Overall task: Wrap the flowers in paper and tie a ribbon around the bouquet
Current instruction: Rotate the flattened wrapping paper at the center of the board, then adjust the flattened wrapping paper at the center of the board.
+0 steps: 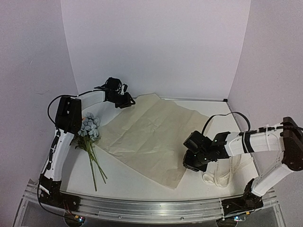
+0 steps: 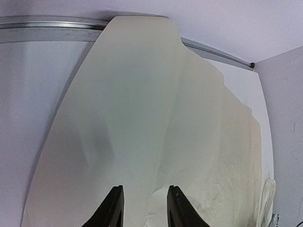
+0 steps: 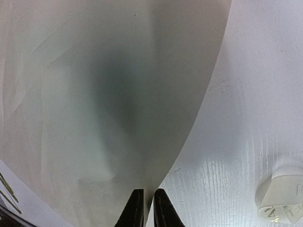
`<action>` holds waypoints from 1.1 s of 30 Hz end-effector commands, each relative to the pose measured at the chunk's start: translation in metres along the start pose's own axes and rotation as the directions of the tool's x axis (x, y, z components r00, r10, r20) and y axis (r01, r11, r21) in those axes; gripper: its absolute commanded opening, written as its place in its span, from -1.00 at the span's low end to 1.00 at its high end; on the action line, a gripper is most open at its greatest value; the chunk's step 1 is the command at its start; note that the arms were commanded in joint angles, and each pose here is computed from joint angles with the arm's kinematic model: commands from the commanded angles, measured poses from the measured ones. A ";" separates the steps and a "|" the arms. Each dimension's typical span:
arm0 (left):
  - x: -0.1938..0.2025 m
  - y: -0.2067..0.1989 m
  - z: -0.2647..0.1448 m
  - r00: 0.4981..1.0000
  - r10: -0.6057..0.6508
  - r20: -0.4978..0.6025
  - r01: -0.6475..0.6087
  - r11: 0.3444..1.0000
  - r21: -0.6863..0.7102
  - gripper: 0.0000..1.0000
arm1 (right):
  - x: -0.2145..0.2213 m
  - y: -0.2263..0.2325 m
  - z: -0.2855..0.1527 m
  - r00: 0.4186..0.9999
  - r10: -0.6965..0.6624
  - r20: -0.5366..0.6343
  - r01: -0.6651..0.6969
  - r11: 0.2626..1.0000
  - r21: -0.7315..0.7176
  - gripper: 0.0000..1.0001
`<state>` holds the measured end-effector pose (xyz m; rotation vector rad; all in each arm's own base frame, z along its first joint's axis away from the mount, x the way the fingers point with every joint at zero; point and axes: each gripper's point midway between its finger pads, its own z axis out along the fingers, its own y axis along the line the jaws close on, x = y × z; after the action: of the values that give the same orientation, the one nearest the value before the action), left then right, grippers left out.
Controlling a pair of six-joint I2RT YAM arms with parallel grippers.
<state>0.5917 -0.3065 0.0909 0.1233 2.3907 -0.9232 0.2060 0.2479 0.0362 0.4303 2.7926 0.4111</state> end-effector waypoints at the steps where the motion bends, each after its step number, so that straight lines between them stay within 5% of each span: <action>1: -0.035 -0.049 -0.056 0.995 -0.001 0.105 -0.002 1.000 0.031 -0.20 | 0.000 0.018 -0.012 0.999 -0.034 0.038 0.037 0.997 -0.062 -0.56; 8: -0.013 -0.064 -0.113 0.986 -0.081 0.144 0.080 0.997 0.014 0.15 | 0.003 0.015 -0.046 0.971 -0.237 0.021 0.238 0.967 -0.090 0.70; 11: 0.014 -0.057 -0.131 0.980 -0.137 0.142 0.140 0.990 -0.009 0.22 | 0.001 0.002 -0.048 0.970 -0.236 -0.059 0.228 0.966 -0.118 0.96; 15: 0.057 -0.064 -0.136 0.982 -0.160 0.098 0.162 0.987 -0.011 0.22 | -0.015 -0.008 -0.037 0.973 -0.162 -0.163 0.133 0.976 -0.175 0.97; 21: 0.116 -0.064 -0.121 0.983 -0.185 0.009 0.185 0.982 -0.036 0.21 | -0.060 0.000 -0.014 0.987 -0.046 -0.157 -0.001 0.959 -0.285 0.88; 33: 0.152 -0.046 -0.103 0.975 -0.215 -0.056 0.211 0.975 -0.072 0.18 | -0.108 -0.024 0.032 0.974 0.177 -0.139 -0.210 0.936 -0.283 0.61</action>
<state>0.3950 -0.2933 0.0998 -0.1261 2.5596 -0.9490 0.2979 0.1953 0.0269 0.6165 2.7780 0.8757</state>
